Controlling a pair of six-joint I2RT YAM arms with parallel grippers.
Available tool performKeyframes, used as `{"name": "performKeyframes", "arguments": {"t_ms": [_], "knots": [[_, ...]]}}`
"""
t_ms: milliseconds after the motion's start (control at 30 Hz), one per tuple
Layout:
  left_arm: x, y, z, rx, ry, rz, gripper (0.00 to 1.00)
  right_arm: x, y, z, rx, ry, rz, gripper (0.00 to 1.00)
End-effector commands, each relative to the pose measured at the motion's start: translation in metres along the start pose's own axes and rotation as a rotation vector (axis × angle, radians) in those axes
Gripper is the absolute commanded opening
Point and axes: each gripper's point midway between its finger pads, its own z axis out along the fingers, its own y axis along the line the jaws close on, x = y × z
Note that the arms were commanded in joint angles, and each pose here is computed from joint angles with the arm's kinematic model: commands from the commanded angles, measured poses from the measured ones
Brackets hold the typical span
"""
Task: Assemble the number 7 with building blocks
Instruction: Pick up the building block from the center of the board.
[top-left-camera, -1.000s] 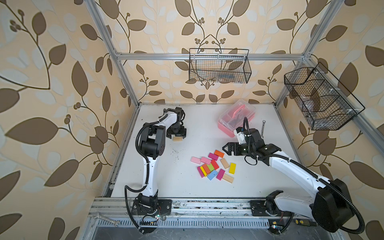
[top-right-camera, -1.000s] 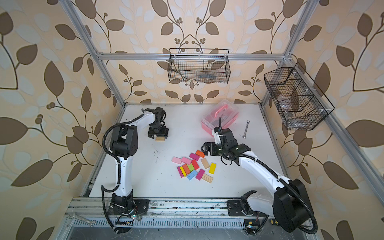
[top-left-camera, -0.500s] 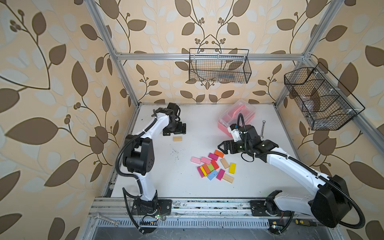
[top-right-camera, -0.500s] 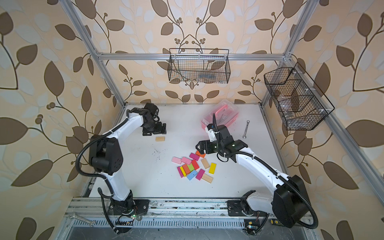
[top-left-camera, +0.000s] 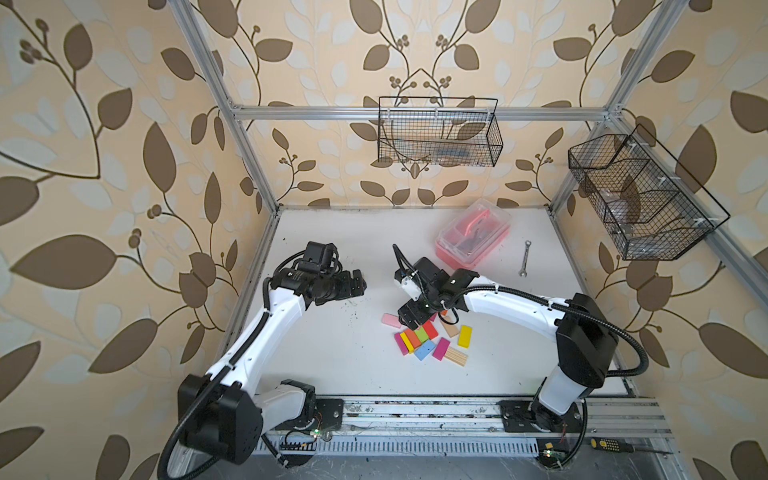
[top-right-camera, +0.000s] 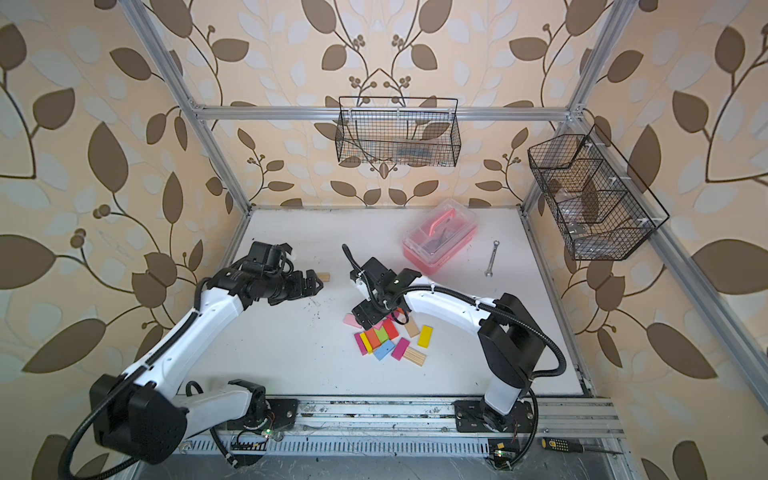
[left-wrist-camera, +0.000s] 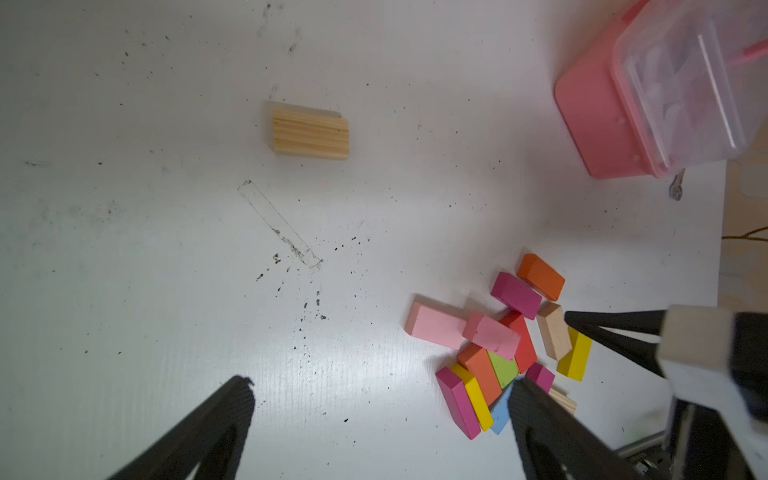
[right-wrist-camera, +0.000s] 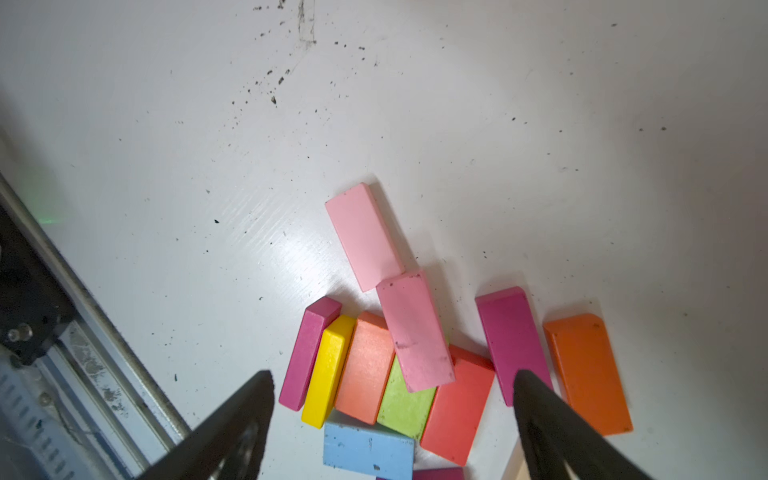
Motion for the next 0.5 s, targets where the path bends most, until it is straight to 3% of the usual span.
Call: {"name": "performKeyframes", "arguments": {"t_ms": [0, 467], "knots": [[0.003, 0.010, -0.004, -0.020, -0.075, -0.023, 0.99, 0.002, -0.004, 0.003, 0.036, 0.035, -0.076, 0.88], [0.001, 0.013, -0.053, 0.036, -0.363, 0.041, 0.99, 0.022, -0.006, 0.031, 0.051, 0.118, -0.155, 0.69]]}}
